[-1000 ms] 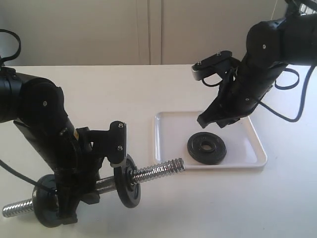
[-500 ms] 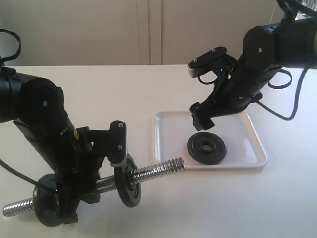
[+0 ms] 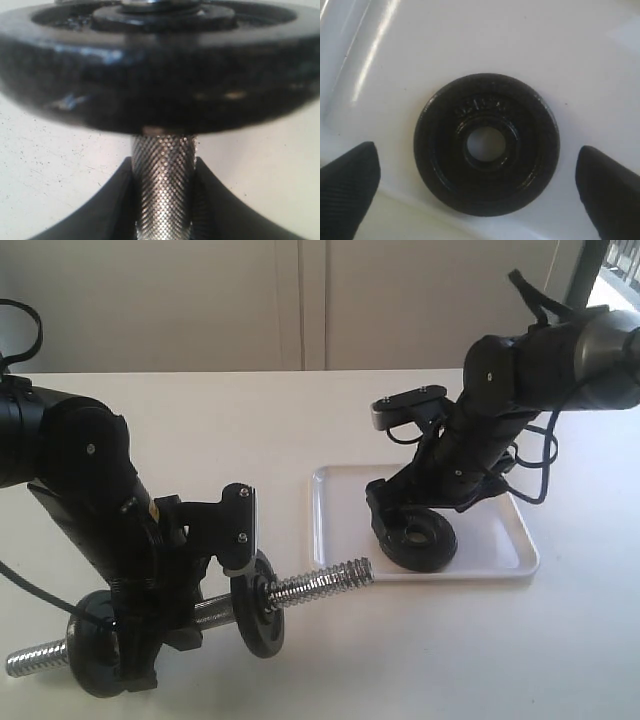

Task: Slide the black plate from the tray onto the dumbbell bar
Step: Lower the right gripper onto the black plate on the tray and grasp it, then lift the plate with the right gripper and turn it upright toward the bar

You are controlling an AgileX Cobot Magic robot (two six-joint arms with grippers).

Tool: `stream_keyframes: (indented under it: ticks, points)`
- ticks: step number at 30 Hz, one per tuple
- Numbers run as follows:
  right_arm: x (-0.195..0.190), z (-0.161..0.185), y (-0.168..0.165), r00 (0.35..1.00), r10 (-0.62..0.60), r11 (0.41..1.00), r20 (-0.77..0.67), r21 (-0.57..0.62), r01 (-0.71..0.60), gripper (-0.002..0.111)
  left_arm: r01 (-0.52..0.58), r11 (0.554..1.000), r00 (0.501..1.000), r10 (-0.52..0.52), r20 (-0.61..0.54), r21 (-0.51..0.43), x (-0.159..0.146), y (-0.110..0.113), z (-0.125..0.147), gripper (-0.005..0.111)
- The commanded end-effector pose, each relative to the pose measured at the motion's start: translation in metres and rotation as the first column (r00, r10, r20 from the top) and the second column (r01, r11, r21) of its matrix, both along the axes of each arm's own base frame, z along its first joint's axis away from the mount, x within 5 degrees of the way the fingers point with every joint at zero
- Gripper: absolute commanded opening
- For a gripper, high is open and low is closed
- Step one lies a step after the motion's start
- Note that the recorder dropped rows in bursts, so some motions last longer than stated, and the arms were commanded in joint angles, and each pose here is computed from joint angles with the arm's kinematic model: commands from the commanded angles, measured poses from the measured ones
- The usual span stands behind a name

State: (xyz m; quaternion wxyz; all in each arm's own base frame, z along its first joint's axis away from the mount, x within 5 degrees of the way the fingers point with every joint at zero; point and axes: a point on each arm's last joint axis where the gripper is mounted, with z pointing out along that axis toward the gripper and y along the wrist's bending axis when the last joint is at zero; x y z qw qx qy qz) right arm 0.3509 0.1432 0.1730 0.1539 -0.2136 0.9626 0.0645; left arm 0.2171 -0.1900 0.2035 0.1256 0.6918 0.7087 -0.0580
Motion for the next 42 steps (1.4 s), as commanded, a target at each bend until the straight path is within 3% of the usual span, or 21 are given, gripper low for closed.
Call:
stream_keyframes:
  ticks: [1, 20, 29, 31, 32, 33, 35, 37, 42]
  points:
    - [0.005, -0.008, 0.001, 1.0, -0.017, 1.0, -0.007, -0.005, 0.017, 0.104, -0.014, 0.997, 0.999, 0.018, 0.048, -0.077, -0.002, -0.004, 0.021, 0.0]
    - [0.007, -0.047, 0.006, 0.996, -0.023, 0.996, -0.089, -0.083, 0.015, 0.104, -0.014, 0.997, 0.999, 0.018, 0.048, -0.077, -0.002, -0.004, 0.021, 0.0]
    - [-0.002, -0.068, 0.001, 0.972, -0.05, 0.988, -0.229, -0.154, 0.015, 0.103, -0.014, 0.997, 0.999, 0.018, 0.048, -0.077, -0.002, -0.004, 0.021, 0.0]
    - [-0.005, -0.072, 0.0, 0.962, -0.065, 0.985, -0.265, -0.17, 0.02, 0.092, -0.016, 0.997, 0.999, 0.019, 0.047, -0.079, -0.002, -0.004, 0.021, 0.0]
    - [-0.006, -0.072, -0.001, 0.957, -0.072, 0.984, -0.281, -0.177, 0.022, 0.077, -0.016, 0.997, 0.999, 0.019, 0.047, -0.079, -0.002, -0.004, 0.021, 0.0]
    - [-0.007, -0.072, -0.001, 0.954, -0.085, 0.983, -0.288, -0.18, 0.034, 0.069, -0.016, 0.997, 0.999, 0.019, 0.047, -0.079, -0.002, -0.004, 0.021, 0.0]
    - [-0.006, -0.069, -0.001, 0.947, -0.111, 0.981, -0.301, -0.186, 0.056, 0.027, -0.018, 0.996, 0.999, 0.022, 0.044, -0.083, -0.002, -0.004, 0.021, 0.0]
    - [-0.001, -0.059, 0.0, 0.95, -0.099, 0.978, -0.296, -0.203, 0.039, 0.003, -0.018, 0.996, 0.999, 0.022, 0.044, -0.083, -0.002, -0.004, 0.021, 0.0]
    - [0.008, -0.012, -0.003, 0.988, -0.053, 0.978, -0.143, -0.207, 0.023, 0.0, -0.018, 0.996, 0.999, 0.022, 0.044, -0.083, -0.002, -0.004, 0.021, 0.0]
